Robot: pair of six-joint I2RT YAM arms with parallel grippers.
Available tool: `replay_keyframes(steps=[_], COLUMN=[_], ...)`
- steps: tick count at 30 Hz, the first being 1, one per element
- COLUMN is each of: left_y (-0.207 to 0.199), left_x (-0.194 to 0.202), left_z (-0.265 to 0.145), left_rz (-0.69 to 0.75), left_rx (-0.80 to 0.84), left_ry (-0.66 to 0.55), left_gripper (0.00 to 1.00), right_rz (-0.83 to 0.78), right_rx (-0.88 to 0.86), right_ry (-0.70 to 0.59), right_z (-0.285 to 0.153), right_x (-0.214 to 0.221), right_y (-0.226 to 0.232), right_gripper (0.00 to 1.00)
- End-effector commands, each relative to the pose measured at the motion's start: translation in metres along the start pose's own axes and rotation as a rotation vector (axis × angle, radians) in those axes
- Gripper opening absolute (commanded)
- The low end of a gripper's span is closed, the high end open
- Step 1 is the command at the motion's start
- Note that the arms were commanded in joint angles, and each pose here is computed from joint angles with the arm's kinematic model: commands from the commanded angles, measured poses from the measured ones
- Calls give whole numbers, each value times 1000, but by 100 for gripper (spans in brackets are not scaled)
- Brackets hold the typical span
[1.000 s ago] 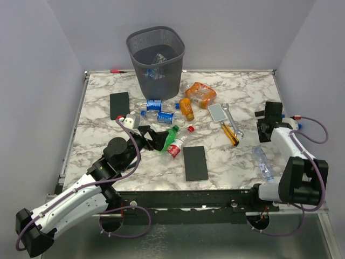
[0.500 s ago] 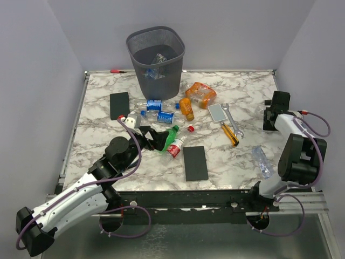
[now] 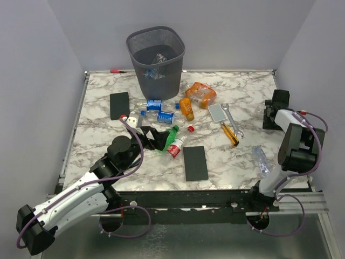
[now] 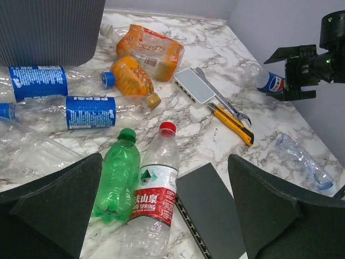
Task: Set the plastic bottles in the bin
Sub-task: Move the plastic bottle to the center of the board.
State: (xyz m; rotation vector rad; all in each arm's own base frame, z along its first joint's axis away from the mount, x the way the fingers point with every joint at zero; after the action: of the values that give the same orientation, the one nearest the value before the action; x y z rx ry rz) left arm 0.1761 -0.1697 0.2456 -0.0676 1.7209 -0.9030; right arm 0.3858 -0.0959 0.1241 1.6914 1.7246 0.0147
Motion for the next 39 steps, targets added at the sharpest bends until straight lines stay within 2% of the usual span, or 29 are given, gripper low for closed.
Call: replay_keyframes(steps=[1, 10, 22, 26, 35, 39], left_y=[5, 6, 7, 6, 5, 4], left_x=[3, 3, 4, 4, 3, 3], left_z=[1, 1, 2, 2, 1, 1], left_rz=[9, 14, 11, 11, 4, -1], left_rx=[-25, -35, -39, -37, -30, -25], left_ry=[-1, -2, 1, 3, -1, -1], left_gripper=[99, 99, 99, 99, 99, 99], right_rz=[28, -20, -70, -89, -172, -229], right_rx=[28, 92, 85, 64, -58, -168], right_ry=[3, 47, 85, 85, 73, 65], right_z=[11, 31, 37, 35, 19, -3], right_x=[-3, 5, 17, 16, 10, 5], right_y=[2, -7, -23, -23, -9, 7], right_gripper=[98, 97, 86, 80, 55, 50])
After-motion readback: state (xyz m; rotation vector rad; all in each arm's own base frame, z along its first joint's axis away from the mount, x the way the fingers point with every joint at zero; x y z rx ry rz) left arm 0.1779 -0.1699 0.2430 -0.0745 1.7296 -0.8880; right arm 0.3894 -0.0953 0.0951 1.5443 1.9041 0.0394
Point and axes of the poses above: each gripper's point midway between its finger pads, its own z axis out along the fingers, its own y axis along the line the jaws close on, x = y × z, the point moved 7 cm from there along -z, back along the fingers, and after that the axes turned 14 degrees about -z, right-handed, at the moved point
